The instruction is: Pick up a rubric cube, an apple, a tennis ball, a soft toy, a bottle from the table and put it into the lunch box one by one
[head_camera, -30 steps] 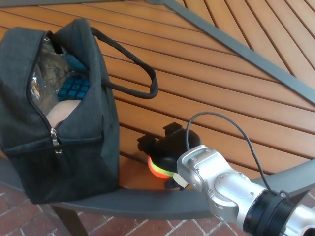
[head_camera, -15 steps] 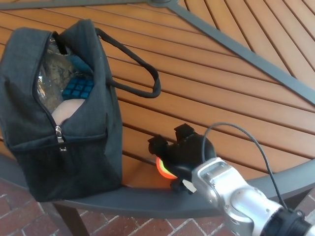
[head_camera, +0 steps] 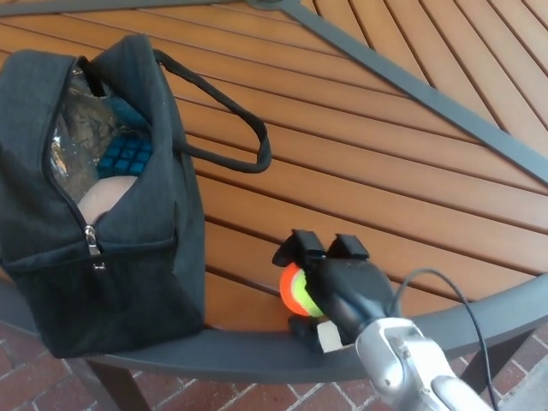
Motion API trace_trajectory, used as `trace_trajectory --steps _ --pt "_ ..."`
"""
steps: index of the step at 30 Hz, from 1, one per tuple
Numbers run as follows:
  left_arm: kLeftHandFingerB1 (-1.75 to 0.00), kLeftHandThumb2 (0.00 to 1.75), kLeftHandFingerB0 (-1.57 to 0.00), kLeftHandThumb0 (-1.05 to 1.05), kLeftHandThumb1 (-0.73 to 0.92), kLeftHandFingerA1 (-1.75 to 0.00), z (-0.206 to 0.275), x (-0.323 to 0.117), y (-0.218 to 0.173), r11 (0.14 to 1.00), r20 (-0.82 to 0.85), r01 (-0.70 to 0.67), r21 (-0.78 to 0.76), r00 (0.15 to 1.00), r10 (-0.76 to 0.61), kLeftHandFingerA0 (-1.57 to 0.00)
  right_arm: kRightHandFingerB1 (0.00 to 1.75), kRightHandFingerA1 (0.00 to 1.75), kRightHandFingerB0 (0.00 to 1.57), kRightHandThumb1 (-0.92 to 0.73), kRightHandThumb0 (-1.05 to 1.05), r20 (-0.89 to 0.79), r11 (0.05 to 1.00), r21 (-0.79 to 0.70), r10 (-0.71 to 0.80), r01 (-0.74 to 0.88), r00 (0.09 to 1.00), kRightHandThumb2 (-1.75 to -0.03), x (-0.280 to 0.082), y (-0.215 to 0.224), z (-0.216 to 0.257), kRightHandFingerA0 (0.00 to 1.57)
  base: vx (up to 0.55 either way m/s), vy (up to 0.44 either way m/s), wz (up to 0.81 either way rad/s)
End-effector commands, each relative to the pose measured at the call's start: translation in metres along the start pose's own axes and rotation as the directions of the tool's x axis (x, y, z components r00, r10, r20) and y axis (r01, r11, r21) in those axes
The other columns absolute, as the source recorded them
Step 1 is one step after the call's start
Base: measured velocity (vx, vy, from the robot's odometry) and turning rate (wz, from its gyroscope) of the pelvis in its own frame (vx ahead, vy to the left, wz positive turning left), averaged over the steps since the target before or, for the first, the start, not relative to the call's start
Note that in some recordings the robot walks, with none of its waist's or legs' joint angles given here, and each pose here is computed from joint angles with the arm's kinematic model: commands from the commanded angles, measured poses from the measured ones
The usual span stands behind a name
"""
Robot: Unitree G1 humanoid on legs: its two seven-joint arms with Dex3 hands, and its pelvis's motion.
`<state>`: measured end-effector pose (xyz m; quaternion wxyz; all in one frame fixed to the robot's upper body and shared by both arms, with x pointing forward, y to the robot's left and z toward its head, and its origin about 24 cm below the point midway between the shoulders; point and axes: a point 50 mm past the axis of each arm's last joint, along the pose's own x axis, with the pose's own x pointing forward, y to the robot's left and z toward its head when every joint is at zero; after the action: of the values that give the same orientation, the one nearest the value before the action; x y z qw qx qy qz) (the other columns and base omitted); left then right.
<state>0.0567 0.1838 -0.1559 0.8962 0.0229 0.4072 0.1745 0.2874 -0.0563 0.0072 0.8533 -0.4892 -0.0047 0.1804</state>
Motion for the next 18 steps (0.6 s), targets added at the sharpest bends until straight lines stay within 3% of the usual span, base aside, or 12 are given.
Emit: trace_trajectory --steps 1,3,7,8,10,13,14,18 --pt "-1.09 0.86 -0.97 -0.14 0.63 -1.19 -0.0071 -0.0059 0.0055 0.999 0.008 -0.007 0.050 1.000 0.006 -1.07 1.75 1.75 0.73 -0.55 -0.17 -0.205 0.870 0.489 0.055 0.054 0.977 -1.31 -0.0313 0.0386 -0.0382 0.86 0.00 0.000 0.00" --pt "-1.10 0.88 -0.96 -0.12 0.63 -1.19 -0.0082 -0.0070 0.0054 1.000 0.004 -0.007 0.012 1.000 0.007 -1.08 1.75 1.75 0.79 -0.50 -0.17 -0.237 0.794 0.597 0.038 0.114 0.971 -1.36 -0.0325 0.0376 -0.0400 0.90 0.00 0.000 0.00" --pt "-1.12 0.90 -0.95 -0.13 0.62 -1.20 -0.0089 -0.0081 0.0044 1.000 0.008 -0.009 0.016 1.000 0.009 -1.08 1.75 1.75 0.83 -0.47 -0.19 -0.279 0.720 0.669 0.011 0.186 0.960 -1.38 -0.0320 0.0353 -0.0397 0.94 0.00 0.000 0.00" --pt "-1.09 0.98 -0.99 -0.15 0.54 -1.15 -0.0085 -0.0080 0.0042 0.999 0.013 -0.007 0.034 1.000 0.007 -1.11 1.75 1.75 0.89 -0.46 -0.20 -0.303 0.654 0.723 0.012 0.222 0.953 -1.41 -0.0309 0.0338 -0.0397 1.03 0.00 0.000 0.00" --pt "-1.09 0.98 -0.99 -0.16 0.54 -1.14 -0.0081 -0.0082 0.0038 0.998 0.022 -0.002 0.065 1.000 0.000 -1.11 1.75 1.75 0.88 -0.47 -0.22 -0.348 0.511 0.809 0.020 0.290 0.937 -1.38 -0.0297 0.0322 -0.0400 1.07 0.00 0.000 0.00" --pt "-1.10 0.89 -0.96 -0.15 0.59 -1.12 -0.0081 -0.0086 0.0040 0.996 0.029 0.002 0.092 1.000 -0.005 -1.10 1.75 1.75 0.84 -0.47 -0.21 -0.382 0.413 0.847 0.033 0.336 0.924 -1.38 -0.0296 0.0327 -0.0409 1.05 0.00 0.000 0.00" --pt "-1.07 0.88 -0.99 -0.16 0.60 -1.10 -0.0084 -0.0087 0.0046 0.996 0.028 -0.003 0.094 1.000 0.001 -1.11 1.74 1.75 0.80 -0.50 -0.20 -0.407 0.337 0.865 0.039 0.371 0.913 -1.35 -0.0297 0.0327 -0.0405 1.04 0.00 0.000 0.00" --pt "-1.07 0.88 -0.98 -0.13 0.59 -1.10 -0.0086 -0.0088 0.0059 0.996 0.029 -0.010 0.089 1.000 0.008 -1.10 1.70 1.75 0.86 -0.48 -0.20 -0.462 0.170 0.878 0.055 0.448 0.885 -1.37 -0.0294 0.0316 -0.0382 1.04 0.00 0.000 0.00"
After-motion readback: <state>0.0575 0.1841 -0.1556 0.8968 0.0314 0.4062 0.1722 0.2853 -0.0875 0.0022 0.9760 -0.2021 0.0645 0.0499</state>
